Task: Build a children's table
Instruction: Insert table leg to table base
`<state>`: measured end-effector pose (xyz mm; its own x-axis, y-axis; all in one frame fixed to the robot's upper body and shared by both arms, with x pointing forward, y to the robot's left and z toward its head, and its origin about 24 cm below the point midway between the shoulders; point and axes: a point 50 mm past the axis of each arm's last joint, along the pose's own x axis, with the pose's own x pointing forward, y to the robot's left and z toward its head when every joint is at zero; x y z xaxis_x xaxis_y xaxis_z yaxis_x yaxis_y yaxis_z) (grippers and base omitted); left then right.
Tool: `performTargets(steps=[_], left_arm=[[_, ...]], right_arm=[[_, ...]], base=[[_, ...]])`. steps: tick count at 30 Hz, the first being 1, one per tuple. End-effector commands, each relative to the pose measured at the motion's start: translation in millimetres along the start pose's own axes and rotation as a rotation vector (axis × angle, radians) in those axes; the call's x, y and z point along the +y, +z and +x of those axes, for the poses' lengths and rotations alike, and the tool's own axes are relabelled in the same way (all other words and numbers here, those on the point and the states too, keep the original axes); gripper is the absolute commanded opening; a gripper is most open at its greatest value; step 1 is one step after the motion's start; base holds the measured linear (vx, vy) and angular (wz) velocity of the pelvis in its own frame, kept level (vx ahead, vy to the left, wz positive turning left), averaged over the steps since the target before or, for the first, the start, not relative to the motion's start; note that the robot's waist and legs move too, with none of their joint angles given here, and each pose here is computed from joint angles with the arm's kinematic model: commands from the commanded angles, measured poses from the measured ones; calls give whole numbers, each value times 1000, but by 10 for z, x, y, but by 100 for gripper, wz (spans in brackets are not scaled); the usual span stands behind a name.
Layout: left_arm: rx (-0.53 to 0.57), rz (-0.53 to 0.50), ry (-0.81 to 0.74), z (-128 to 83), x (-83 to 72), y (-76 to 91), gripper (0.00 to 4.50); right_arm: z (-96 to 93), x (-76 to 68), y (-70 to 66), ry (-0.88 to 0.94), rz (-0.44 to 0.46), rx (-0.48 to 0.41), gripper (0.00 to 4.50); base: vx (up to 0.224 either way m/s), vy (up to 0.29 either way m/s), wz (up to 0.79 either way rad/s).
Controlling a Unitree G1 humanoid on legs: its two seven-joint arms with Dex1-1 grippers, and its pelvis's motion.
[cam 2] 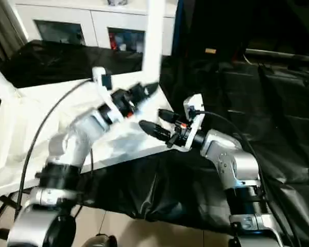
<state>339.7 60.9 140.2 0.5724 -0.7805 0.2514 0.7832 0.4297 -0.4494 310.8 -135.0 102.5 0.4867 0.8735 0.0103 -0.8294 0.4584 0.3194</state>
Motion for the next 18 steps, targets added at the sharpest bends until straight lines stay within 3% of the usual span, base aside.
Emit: performTargets(steps=[1,6,7,10,18], left_arm=[[-9,0,-63,24,-95,27,207],[-14,-21,-103,5,-158,16,207],[-14,-21,-106,4,-162,16,207],[-6,-40,-143,-10,-224,-11,207],[17,-59,-163,-30,-270,-78,206]], right_arm=[[1,7,87,-1,-12,-19,450],[1,18,76,19,16,-9,450],[0,17,76,19,16,-8,423],[10,28,81,33,39,-24,413],[-2,70,96,70,62,-37,335]], base=[[0,0,0],[0,0,0],[0,0,0],[0,0,0],[0,0,0]])
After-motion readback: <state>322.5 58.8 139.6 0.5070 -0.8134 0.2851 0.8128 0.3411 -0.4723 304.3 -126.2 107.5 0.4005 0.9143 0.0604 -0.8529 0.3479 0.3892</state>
